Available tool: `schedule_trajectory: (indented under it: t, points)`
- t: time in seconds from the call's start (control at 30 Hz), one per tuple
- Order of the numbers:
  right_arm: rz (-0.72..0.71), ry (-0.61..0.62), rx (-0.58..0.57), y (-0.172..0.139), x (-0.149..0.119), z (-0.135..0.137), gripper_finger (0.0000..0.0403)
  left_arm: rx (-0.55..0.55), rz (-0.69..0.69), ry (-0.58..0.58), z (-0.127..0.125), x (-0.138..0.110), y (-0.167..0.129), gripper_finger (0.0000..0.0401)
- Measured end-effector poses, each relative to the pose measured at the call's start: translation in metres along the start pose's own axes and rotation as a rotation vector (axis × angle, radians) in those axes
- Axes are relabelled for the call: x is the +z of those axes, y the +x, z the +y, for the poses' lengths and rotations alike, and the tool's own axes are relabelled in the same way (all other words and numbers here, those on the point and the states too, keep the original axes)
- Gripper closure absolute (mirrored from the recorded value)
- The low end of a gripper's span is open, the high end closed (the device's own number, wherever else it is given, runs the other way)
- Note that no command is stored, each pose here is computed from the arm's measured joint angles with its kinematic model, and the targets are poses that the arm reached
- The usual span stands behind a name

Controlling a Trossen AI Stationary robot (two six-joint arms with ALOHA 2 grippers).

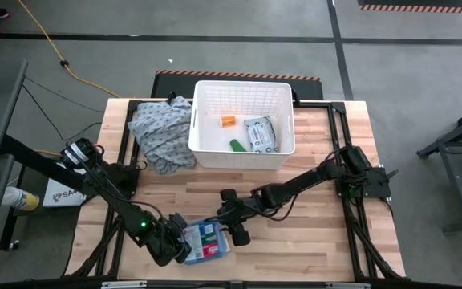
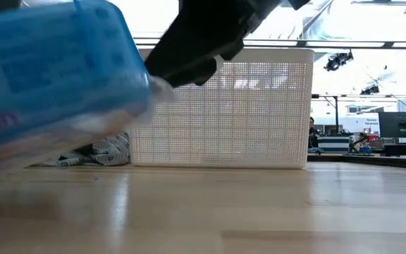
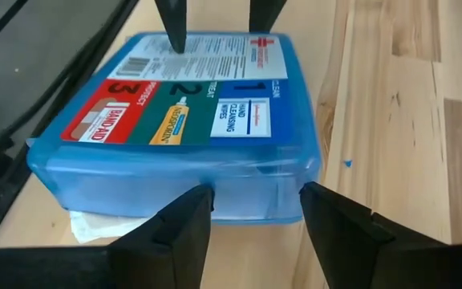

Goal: Pick & place medical supplies in basket/bin
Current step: Put the blue first aid kit into the white bin

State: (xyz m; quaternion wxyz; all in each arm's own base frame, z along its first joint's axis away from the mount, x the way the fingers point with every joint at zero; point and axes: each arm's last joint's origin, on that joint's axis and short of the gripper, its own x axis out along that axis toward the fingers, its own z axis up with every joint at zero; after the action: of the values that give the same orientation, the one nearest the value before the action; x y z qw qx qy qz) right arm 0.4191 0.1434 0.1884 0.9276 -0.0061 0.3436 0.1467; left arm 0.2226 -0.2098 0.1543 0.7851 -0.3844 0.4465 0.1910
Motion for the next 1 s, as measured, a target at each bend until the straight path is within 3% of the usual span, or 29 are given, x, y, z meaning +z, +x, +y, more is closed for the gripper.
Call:
schedule_trajectory:
  t: [0.3, 0.4, 0.47, 0.57, 1.0]
  points:
    - [-0.142, -0.006, 0.008, -0.007, 0.025, 0.003, 0.0217, -0.013, -0.018, 0.035, -0.002, 0.001, 0.0, 0.002]
    - [-0.231, -0.003, 0.001, -0.01, 0.037, 0.003, 0.0218, -0.002, -0.122, 0.028, -0.001, 0.007, 0.004, 0.002]
    - [-0.241, -0.004, 0.0, -0.01, 0.038, 0.003, 0.0219, 0.05, -0.175, 0.026, 0.006, 0.014, 0.008, 0.002]
    - [-0.233, -0.005, -0.003, -0.01, 0.038, 0.004, 0.0219, 0.003, -0.152, -0.013, -0.001, 0.02, 0.007, 0.002]
    - [-0.192, 0.008, -0.014, -0.008, 0.033, 0.006, 0.0217, 0.004, -0.096, 0.045, -0.001, 0.031, 0.012, 0.002]
